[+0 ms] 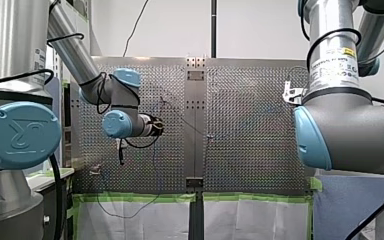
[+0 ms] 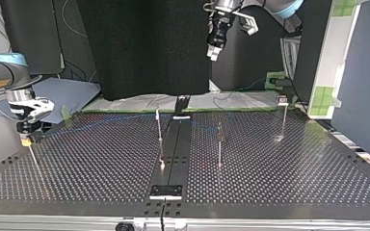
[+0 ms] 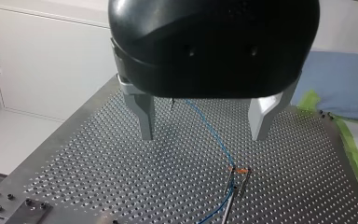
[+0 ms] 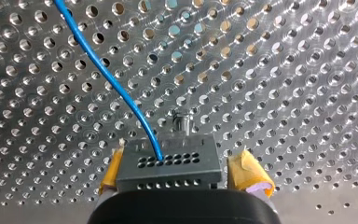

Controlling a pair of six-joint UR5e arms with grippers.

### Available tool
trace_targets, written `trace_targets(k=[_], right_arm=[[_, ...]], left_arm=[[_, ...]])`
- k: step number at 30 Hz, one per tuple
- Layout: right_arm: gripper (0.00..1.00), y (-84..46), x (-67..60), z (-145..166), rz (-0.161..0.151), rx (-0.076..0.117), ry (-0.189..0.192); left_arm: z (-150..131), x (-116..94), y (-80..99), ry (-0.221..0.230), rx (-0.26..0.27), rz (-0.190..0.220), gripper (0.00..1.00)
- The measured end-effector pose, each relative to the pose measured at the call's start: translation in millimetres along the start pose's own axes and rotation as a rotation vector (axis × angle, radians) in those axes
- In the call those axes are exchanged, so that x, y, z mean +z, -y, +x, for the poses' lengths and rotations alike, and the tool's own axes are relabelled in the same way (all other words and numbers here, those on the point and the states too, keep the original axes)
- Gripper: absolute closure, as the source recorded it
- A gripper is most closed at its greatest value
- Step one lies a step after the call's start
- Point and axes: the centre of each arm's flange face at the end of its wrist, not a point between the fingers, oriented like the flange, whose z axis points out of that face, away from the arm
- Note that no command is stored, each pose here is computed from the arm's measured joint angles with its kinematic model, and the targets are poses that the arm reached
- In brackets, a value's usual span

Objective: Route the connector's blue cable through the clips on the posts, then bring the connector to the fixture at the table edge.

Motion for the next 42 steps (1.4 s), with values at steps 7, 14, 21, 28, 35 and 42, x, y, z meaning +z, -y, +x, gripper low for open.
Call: trace_targets(k=[7, 14, 21, 28, 35, 42], right_arm=[[0.06, 1.8, 0.7, 0.8, 0.003, 0.0, 0.0], [0.06, 3.2, 0.9, 0.6, 0.005, 0.0, 0.0], [0.06, 3.3, 0.9, 0.7, 0.004, 0.0, 0.0], [0.06, 4.1, 1.1, 0.3, 0.005, 0.0, 0.001], [0.06, 4.2, 1.0, 0.2, 0.004, 0.0, 0.001], [0.06, 4.7, 1.0, -0.3, 0.005, 0.001, 0.004]], left_arm=[[0.1, -0.1, 0.0, 0.0, 0.0, 0.0, 0.01], [0.1, 0.0, -0.1, 0.0, 0.0, 0.0, 0.01], [0.1, -0.1, 0.1, 0.0, 0.0, 0.0, 0.01], [0.2, -0.2, 0.2, 0.0, 0.0, 0.001, 0.01], [0.3, -0.5, 0.6, -0.001, -0.001, 0.002, 0.01], [0.4, -0.9, 1.0, -0.002, -0.001, 0.003, 0.01]])
